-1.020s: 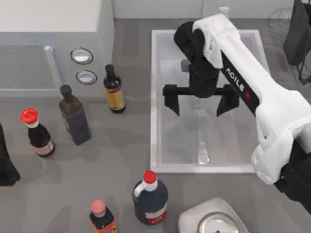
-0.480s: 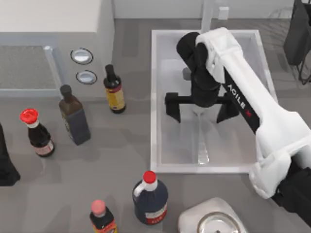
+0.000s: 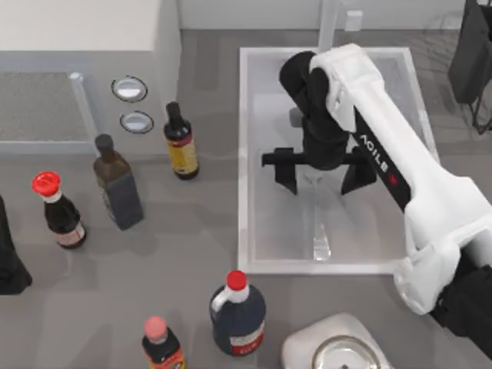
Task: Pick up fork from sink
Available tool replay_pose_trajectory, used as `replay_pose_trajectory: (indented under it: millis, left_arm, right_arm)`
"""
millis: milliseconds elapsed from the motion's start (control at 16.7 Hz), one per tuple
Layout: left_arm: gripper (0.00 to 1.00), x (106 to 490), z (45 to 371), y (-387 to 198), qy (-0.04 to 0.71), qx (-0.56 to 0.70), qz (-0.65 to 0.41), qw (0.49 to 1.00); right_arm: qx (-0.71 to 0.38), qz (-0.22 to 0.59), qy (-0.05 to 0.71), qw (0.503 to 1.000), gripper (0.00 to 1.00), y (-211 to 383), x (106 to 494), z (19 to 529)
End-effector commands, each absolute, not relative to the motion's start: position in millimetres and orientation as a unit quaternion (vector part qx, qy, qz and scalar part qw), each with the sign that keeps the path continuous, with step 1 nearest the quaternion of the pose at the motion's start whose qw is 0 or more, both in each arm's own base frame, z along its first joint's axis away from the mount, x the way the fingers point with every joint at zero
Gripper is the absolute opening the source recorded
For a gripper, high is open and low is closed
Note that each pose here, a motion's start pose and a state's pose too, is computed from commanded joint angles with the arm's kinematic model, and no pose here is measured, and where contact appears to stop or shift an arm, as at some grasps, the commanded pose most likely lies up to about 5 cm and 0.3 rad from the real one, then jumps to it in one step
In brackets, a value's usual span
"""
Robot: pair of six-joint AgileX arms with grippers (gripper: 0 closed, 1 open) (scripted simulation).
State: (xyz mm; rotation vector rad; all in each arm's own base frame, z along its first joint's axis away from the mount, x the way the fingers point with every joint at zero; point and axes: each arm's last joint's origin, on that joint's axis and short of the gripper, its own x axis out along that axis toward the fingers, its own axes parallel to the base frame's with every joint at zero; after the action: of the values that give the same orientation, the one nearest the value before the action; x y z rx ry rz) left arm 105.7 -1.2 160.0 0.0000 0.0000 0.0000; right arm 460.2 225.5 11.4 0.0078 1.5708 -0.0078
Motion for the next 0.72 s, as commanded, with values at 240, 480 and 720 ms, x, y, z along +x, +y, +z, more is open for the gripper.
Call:
replay_pose_trajectory:
  millis: [240,480,720]
  left_arm:
    - [1.0,105.7,160.0,-1.2,0.0,0.0,0.0,1.0]
    - [1.0,105.7,160.0,-1.2,0.0,0.0,0.0,1.0]
    - [1.0,105.7,160.0,-1.2,0.0,0.0,0.0,1.0]
  right_arm:
    - [0.004,-0.004,0.707,0.707,0.17,225.5,460.2,11.4]
    - [0.004,-0.004,0.707,0.707,0.0,225.5,460.2,11.4]
    - [0.004,-0.004,0.707,0.707,0.0,225.5,460.2,11.4]
